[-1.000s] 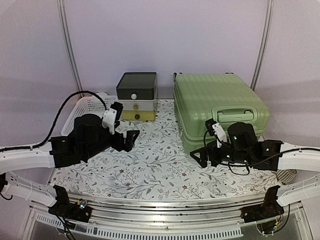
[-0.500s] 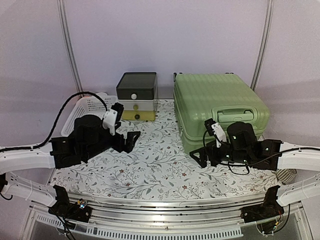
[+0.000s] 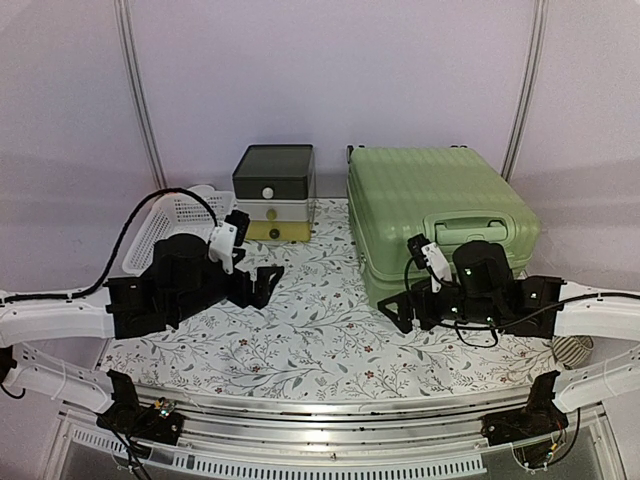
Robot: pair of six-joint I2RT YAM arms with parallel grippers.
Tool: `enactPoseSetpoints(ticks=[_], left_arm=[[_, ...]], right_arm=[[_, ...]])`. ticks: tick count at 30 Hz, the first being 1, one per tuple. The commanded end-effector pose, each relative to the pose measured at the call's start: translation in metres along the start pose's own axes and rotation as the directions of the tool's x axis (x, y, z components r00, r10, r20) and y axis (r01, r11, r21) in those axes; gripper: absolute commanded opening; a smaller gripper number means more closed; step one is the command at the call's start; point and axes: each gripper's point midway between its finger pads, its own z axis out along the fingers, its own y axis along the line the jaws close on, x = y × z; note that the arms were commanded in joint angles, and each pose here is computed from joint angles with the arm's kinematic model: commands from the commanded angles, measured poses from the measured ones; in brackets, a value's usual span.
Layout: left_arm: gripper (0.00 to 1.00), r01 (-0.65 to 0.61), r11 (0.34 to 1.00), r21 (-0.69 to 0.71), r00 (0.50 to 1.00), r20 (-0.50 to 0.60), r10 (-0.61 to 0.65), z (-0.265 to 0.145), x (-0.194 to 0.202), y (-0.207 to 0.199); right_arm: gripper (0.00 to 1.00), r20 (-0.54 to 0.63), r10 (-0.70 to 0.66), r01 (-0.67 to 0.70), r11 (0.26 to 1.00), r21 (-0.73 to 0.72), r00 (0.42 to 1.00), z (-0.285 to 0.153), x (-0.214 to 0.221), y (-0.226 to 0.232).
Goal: Open, take out, and arrange the luggage
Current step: Pick up the zipper from the luggage.
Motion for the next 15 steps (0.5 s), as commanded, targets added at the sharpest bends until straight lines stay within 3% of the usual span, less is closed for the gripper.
enactPoseSetpoints(ticks=[1, 15], left_arm=[[0.98, 0.049, 0.999, 0.008, 0.999, -0.006, -0.049, 0.003, 0.007, 0.001], [0.98, 0.068, 0.986, 0.154, 0.994, -0.092, -0.054, 0.026, 0.03, -0.032]], right_arm=[[0.99, 0.018, -0.004, 0.004, 1.0, -0.012, 1.0, -0.004, -0.013, 0.005], [0.99, -0.002, 0.007, -0.007, 0.999, 0.051, 1.0, -0.016, -0.036, 0.003]])
